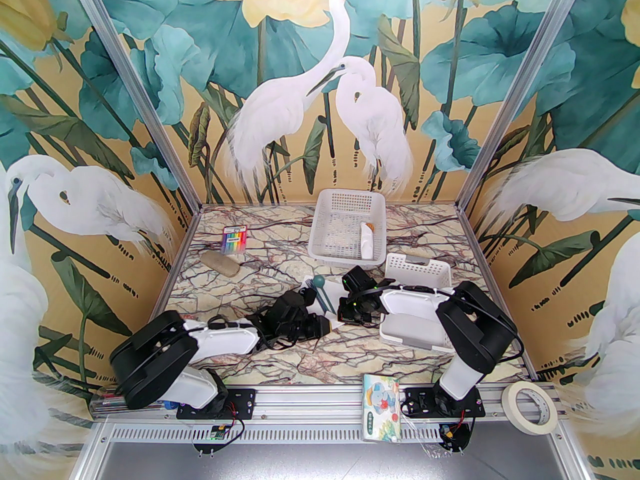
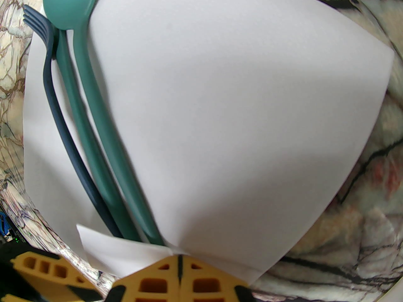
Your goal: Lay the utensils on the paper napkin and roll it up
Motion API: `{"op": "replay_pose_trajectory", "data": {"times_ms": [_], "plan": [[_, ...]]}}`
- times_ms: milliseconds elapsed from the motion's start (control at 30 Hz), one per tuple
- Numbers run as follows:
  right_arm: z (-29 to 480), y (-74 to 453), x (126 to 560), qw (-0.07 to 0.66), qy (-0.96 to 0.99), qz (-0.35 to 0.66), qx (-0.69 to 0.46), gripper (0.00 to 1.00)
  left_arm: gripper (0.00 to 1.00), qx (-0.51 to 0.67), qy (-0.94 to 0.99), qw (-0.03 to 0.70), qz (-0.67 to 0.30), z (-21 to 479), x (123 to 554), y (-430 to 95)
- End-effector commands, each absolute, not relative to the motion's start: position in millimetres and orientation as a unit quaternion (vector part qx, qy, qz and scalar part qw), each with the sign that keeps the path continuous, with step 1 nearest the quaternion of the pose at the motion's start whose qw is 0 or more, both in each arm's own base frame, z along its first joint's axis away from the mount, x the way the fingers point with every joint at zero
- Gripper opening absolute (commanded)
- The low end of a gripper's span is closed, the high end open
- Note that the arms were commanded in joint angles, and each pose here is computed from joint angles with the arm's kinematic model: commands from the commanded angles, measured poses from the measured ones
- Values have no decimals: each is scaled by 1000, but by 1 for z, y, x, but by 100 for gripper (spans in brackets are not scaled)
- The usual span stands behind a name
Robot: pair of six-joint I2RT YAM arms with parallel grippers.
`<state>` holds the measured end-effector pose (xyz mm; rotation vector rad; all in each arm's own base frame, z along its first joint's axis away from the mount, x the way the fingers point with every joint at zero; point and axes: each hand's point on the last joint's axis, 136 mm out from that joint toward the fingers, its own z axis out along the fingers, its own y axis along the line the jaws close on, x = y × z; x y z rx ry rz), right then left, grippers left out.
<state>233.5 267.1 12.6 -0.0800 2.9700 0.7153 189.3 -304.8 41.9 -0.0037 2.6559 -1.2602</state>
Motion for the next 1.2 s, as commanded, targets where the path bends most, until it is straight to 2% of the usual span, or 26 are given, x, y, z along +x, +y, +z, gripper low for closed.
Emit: {"op": "replay_pose_trajectory", "data": {"times_ms": [0,567,1167], "plan": [[-15,241,216,6,986,165,-21,5,28,1,884,104,-455,52,200,-319],[-15,242,217,5,986,167,-22,5,27,-41,893,97,-438,29,208,-309],[2,258,230,22,981,190,-34,6,28,-77,905,70,-413,9,198,-295]]}}
